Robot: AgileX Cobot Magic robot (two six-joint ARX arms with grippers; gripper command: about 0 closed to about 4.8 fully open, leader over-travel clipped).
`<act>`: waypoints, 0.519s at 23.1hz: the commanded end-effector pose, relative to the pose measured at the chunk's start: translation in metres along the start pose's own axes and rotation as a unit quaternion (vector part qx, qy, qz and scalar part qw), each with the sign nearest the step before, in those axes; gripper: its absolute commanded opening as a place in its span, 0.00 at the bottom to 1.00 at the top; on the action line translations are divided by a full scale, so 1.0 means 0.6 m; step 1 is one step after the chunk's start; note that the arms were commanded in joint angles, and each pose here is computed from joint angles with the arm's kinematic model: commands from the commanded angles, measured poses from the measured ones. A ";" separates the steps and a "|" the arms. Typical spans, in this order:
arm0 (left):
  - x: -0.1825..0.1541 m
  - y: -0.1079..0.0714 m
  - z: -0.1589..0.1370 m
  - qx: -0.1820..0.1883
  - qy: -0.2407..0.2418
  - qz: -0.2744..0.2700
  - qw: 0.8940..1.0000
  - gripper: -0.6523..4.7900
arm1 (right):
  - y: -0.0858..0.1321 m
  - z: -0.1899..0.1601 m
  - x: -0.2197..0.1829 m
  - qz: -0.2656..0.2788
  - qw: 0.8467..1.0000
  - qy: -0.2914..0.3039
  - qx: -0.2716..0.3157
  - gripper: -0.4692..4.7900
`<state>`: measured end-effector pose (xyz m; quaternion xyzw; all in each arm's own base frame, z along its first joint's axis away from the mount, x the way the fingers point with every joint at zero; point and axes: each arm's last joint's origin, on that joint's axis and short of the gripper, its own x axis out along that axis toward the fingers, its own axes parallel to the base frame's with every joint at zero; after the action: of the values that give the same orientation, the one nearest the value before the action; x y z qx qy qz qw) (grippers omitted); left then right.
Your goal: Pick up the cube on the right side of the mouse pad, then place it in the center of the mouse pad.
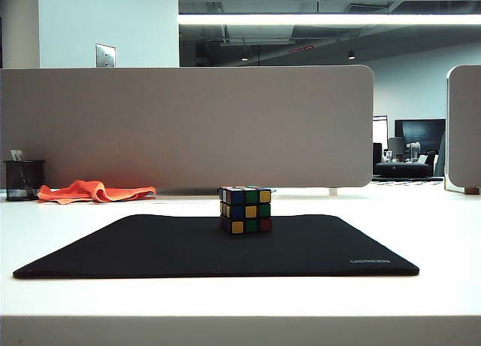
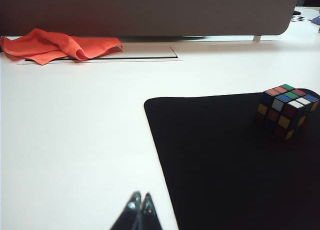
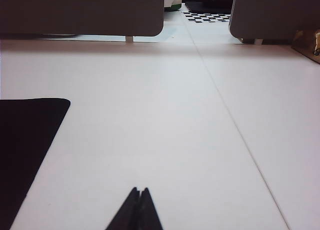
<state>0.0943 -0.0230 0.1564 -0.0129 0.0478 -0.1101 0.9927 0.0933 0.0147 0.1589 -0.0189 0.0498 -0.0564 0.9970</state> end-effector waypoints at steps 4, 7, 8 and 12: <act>0.000 0.000 0.001 0.002 -0.003 0.001 1.000 0.11 | -0.001 0.006 -0.001 0.001 1.000 -0.012 0.007 0.09; 0.000 0.000 0.001 0.002 -0.003 0.001 1.000 0.11 | -0.001 0.006 -0.001 0.000 1.000 -0.012 0.007 0.09; 0.000 0.000 0.001 0.001 -0.003 0.001 1.000 0.11 | -0.001 0.006 -0.001 -0.001 1.000 -0.012 0.007 0.09; 0.000 0.001 0.001 0.001 -0.004 0.002 1.000 0.11 | -0.005 0.006 0.000 -0.014 1.000 -0.011 0.008 0.09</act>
<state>0.0943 -0.0229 0.1564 -0.0129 0.0477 -0.1100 0.9927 0.0935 0.0129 0.1589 -0.0184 0.0500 -0.0654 0.9964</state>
